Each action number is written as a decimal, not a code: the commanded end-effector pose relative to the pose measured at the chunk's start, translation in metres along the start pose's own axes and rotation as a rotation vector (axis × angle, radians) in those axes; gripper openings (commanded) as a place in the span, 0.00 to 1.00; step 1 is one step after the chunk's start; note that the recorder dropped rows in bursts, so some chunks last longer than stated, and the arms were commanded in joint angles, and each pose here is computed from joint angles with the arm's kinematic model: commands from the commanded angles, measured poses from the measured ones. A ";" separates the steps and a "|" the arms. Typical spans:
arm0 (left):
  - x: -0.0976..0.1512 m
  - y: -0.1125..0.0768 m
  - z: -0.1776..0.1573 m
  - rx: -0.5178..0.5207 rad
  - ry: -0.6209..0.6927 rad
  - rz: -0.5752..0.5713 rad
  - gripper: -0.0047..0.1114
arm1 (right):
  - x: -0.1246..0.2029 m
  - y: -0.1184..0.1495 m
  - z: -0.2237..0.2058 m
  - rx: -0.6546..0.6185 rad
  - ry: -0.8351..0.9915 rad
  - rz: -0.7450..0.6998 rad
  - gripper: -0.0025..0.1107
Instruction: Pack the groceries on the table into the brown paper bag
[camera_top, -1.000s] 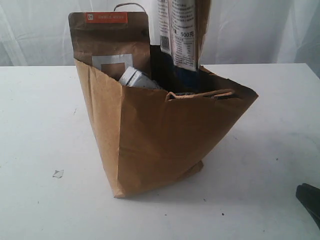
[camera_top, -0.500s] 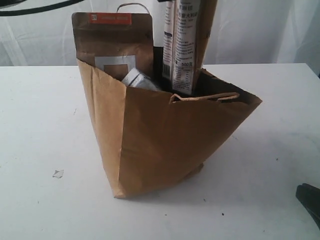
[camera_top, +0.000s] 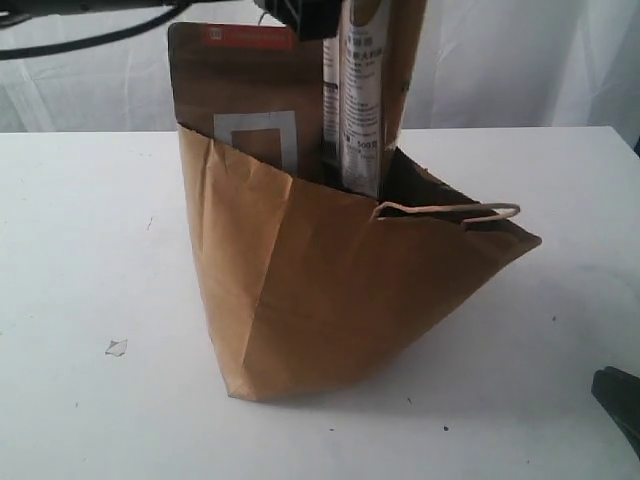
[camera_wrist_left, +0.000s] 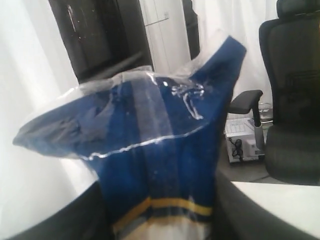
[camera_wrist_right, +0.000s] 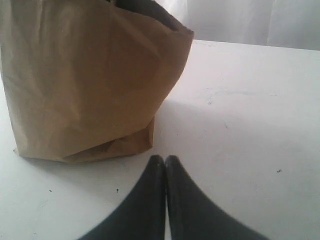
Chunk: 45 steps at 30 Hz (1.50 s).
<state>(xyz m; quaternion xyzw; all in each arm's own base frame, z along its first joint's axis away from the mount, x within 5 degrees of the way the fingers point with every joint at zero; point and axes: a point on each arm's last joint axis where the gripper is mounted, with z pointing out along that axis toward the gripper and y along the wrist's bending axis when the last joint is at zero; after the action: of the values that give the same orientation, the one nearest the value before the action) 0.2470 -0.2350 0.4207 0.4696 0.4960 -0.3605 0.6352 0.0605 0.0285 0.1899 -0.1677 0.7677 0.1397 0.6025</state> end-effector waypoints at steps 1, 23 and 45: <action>-0.028 0.008 -0.022 -0.055 -0.092 -0.045 0.04 | 0.001 0.000 0.000 0.004 -0.004 0.003 0.02; 0.035 -0.006 -0.062 -0.185 0.160 -0.184 0.18 | 0.002 0.000 0.000 0.004 0.001 0.003 0.02; 0.037 -0.005 -0.084 -0.392 0.199 -0.271 0.59 | 0.002 0.000 0.000 0.004 0.001 0.003 0.02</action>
<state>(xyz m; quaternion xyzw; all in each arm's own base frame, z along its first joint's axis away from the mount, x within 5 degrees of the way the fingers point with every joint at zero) 0.2298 -0.1606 0.3833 0.3238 0.6612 -0.2875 0.6127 0.0604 0.0284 0.1894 -0.1672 0.7694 0.1398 0.6005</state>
